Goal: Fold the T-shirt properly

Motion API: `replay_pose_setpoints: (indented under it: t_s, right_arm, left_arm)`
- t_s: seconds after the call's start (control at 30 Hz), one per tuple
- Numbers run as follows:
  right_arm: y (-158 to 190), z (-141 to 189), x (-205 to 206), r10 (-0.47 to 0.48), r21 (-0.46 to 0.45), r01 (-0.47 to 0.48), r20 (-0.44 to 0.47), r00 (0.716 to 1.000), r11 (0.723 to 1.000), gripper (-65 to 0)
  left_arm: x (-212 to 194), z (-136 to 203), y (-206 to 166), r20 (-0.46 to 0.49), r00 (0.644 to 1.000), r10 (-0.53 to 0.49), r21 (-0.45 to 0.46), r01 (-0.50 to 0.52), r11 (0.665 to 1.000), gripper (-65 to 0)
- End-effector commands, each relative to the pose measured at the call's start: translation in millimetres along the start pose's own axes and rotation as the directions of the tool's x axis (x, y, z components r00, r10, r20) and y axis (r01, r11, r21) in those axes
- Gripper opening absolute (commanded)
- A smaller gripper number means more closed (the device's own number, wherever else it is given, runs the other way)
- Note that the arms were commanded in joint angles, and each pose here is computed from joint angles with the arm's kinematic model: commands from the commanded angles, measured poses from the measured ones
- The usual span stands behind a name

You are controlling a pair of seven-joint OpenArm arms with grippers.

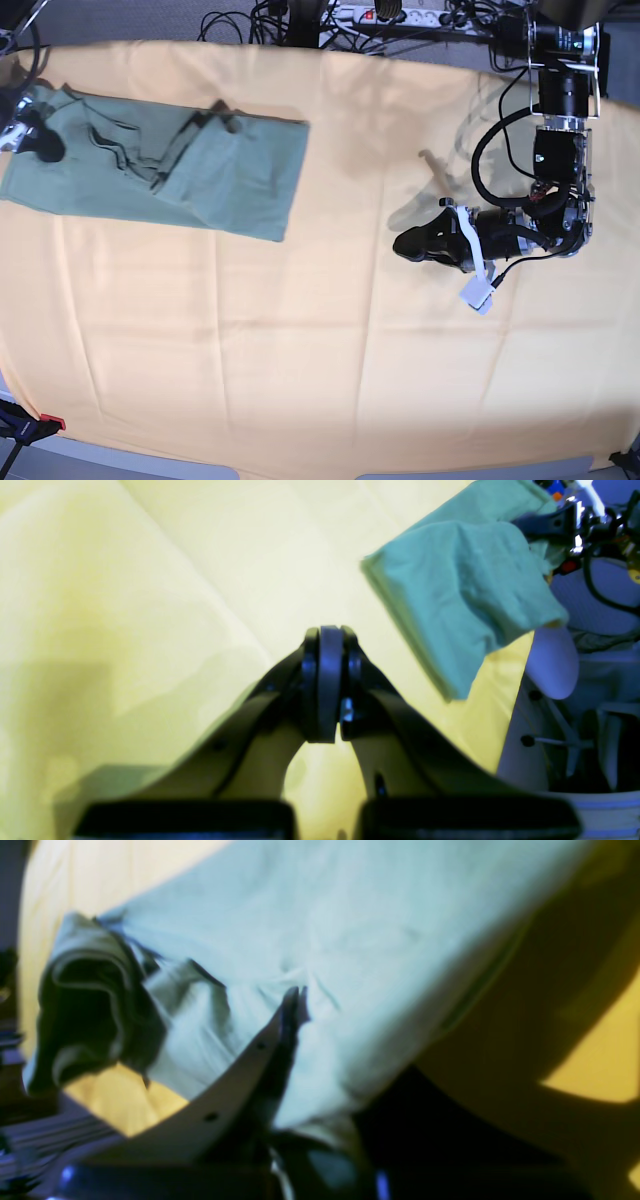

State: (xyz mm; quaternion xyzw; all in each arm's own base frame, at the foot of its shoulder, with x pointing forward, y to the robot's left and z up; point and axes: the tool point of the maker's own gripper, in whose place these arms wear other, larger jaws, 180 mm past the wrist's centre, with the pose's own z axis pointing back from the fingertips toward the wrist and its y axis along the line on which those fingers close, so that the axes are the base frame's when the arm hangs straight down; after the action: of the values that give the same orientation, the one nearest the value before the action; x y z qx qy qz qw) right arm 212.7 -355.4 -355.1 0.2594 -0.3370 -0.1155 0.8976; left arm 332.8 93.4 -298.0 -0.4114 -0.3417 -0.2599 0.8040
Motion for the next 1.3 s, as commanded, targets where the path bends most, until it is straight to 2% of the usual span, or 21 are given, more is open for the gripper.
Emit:
replay_pose_setpoints:
  t_s: [0.0, 0.1, 0.3, 0.4, 0.53, 0.63, 0.7, 0.77, 0.9, 0.97, 1.07, 1.1, 1.2, 1.23, 1.27]
  right_arm:
    - [3.0, 13.2, 27.3, 0.064, -0.019, -0.062, 0.060, 0.996, 0.998, -65.0]
    - [10.6, 22.0, 39.8, 0.144, -0.058, -0.140, 0.071, 0.987, 0.988, -65.0]
    - [56.5, 18.5, 49.2, 0.285, -0.040, -0.282, 0.115, 0.952, 0.959, -65.0]
    - [92.8, 11.6, 48.1, 0.335, -0.005, -0.340, 0.178, 0.925, 0.941, -65.0]
    - [161.2, 16.1, 51.1, 0.364, 0.123, -0.424, 0.337, 0.868, 0.897, -65.0]
    - [191.3, 14.5, 45.9, 0.391, 0.140, -0.469, 0.376, 0.840, 0.872, -65.0]
    - [211.6, 6.4, 38.9, 0.401, 0.185, -0.492, 0.378, 0.835, 0.851, -65.0]
    - [231.4, -7.8, 27.8, 0.399, 0.262, -0.502, 0.359, 0.844, 0.824, -65.0]
    - [271.2, -35.1, -0.2, 0.434, 0.409, -0.522, 0.292, 0.852, 0.748, -65.0]
    - [281.1, -49.3, -15.6, 0.482, 0.437, -0.535, 0.236, 0.844, 0.723, -65.0]
    - [294.0, -70.6, -35.1, 0.556, 0.446, -0.569, 0.176, 0.812, 0.691, -65.0]
    - [295.6, -78.4, -42.9, 0.588, 0.439, -0.586, 0.148, 0.795, 0.681, -62.1]
    - [303.1, -96.0, -65.3, 0.674, 0.433, -0.636, 0.085, 0.734, 0.639, -30.5]
    - [308.3, -99.1, -71.0, 0.690, 0.443, -0.647, 0.082, 0.719, 0.621, -22.5]
    - [315.1, -100.6, -75.1, 0.697, 0.458, -0.651, 0.089, 0.711, 0.605, -19.0]
  left_arm:
    - [20.6, 5.4, -4.0, 0.054, 0.998, -0.036, -0.012, 0.037, 0.999, -65.0]
    - [21.5, 5.4, -4.7, 0.058, 0.998, -0.035, -0.015, 0.036, 0.999, -65.0]
    - [22.9, 4.9, -5.8, 0.068, 0.997, -0.032, -0.020, 0.034, 0.999, -65.0]
    - [23.3, 5.0, -5.8, 0.068, 0.997, -0.033, -0.021, 0.034, 0.999, -65.0]
    - [23.0, 5.0, -5.8, 0.068, 0.997, -0.032, -0.021, 0.034, 0.999, -65.0]
    - [23.0, 5.0, -5.8, 0.068, 0.997, -0.032, -0.021, 0.034, 0.999, -65.0]
    - [23.0, 5.0, -5.8, 0.068, 0.997, -0.032, -0.021, 0.034, 0.999, -65.0]
    - [23.0, 5.0, -5.9, 0.068, 0.997, -0.032, -0.021, 0.034, 0.999, -65.0]
    - [23.3, 4.9, -6.0, 0.069, 0.997, -0.032, -0.021, 0.034, 0.999, -65.0]
    - [23.5, 4.9, -6.0, 0.070, 0.997, -0.032, -0.022, 0.034, 0.999, -65.0]
    - [23.1, 5.0, -5.9, 0.068, 0.997, -0.032, -0.021, 0.033, 0.999, -65.0]
    - [22.9, 4.9, -5.9, 0.068, 0.997, -0.031, -0.021, 0.033, 0.999, -65.0]
    - [23.0, 5.0, -5.8, 0.068, 0.997, -0.032, -0.021, 0.033, 0.999, -65.0]
    - [23.3, 5.0, -5.8, 0.068, 0.997, -0.032, -0.021, 0.034, 0.999, -65.0]
    - [23.3, 5.0, -5.9, 0.069, 0.997, -0.032, -0.021, 0.034, 0.999, -65.0]
